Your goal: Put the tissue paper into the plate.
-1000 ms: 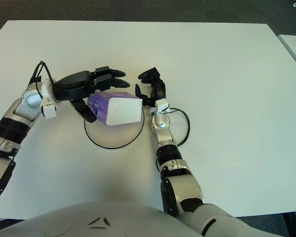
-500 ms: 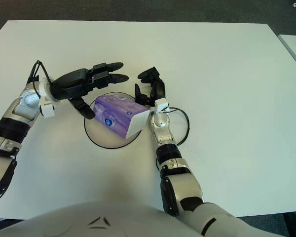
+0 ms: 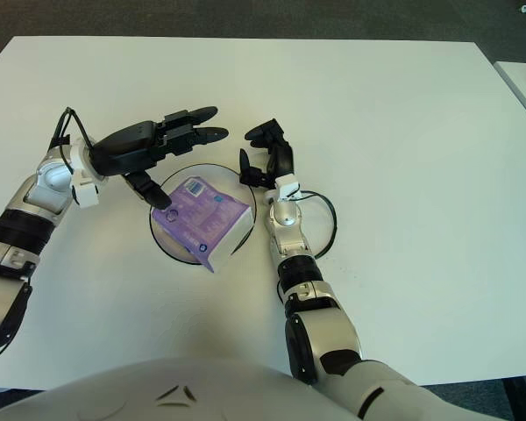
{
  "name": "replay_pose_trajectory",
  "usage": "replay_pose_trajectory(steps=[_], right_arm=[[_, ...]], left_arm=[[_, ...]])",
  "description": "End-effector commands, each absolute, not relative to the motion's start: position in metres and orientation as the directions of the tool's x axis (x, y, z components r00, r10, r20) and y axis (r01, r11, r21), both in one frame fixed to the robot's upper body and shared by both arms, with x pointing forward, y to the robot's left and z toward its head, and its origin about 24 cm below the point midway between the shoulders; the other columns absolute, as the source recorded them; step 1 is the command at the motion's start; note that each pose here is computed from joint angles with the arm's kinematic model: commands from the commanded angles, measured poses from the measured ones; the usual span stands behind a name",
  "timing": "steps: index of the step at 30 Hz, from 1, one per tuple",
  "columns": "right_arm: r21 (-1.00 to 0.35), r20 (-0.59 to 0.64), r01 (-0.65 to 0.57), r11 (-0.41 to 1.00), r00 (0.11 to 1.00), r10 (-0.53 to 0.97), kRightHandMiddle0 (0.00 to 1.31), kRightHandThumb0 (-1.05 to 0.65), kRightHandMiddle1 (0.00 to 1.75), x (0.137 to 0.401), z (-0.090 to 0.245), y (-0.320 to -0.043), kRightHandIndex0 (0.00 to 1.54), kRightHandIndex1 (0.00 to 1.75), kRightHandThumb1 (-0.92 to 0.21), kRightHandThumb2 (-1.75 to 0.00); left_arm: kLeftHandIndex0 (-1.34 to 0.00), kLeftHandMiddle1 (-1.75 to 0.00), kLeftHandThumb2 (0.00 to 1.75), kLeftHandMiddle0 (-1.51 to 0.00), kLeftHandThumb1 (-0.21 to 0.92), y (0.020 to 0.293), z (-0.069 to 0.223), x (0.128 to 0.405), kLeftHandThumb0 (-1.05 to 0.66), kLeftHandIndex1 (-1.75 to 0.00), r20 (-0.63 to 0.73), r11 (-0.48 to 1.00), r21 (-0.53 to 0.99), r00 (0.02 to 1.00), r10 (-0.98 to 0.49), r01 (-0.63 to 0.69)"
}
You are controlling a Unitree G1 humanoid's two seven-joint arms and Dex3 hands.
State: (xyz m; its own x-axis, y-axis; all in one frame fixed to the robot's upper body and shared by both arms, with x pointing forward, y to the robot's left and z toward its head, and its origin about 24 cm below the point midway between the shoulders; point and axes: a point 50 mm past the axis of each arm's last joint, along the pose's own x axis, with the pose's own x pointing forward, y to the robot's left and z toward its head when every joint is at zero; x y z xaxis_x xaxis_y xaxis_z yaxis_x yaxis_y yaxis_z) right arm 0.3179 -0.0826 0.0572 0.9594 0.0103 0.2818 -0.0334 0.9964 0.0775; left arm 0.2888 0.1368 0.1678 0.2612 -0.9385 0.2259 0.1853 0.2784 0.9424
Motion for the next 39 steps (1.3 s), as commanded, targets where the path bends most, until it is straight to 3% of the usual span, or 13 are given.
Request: replay_pose_trajectory(steps=[1,12,23,30,39], right_arm=[[0.062,-0.013,0.011,0.998,1.000,-0.010,0.45,-0.01,1.56,0.285,-0.012,-0.093,0.63,1.74,-0.35,-1.24],[0.051,-0.008,0.019,0.999,1.000,-0.019,0.43,-0.01,1.57,0.284,-0.012,-0.093,0.62,1.74,-0.36,-1.22],[0.051,-0.023,0.019,0.999,1.000,-0.018,0.40,-0.01,1.62,0.284,-0.013,-0.093,0.63,1.71,-0.36,-1.23],[0.063,-0.032,0.023,0.998,0.999,-0.021,0.41,-0.01,1.60,0.284,-0.015,-0.095,0.63,1.72,-0.35,-1.24],[0.077,-0.028,0.021,0.997,0.999,-0.019,0.42,-0.01,1.59,0.284,-0.015,-0.096,0.63,1.73,-0.35,-1.24]], left_arm=[[0.00,0.00,0.64,0.00,0.92,0.142,0.166,0.290,-1.03,-0.25,0.211,0.268,0.946,0.281,-0.936,0.184],[0.00,0.00,0.60,0.00,0.92,0.144,0.170,0.292,-1.04,-0.27,0.274,0.348,0.911,0.306,-0.911,0.220],[0.00,0.00,0.58,0.00,0.92,0.158,0.171,0.302,-0.92,-0.14,0.463,0.580,0.766,0.388,-0.797,0.278],[0.00,0.00,0.59,0.00,0.92,0.164,0.173,0.318,-0.87,-0.06,0.558,0.693,0.677,0.443,-0.702,0.246],[0.00,-0.01,0.73,-0.02,0.92,0.187,0.169,0.325,-0.85,0.00,0.616,0.800,0.583,0.564,-0.550,0.142]])
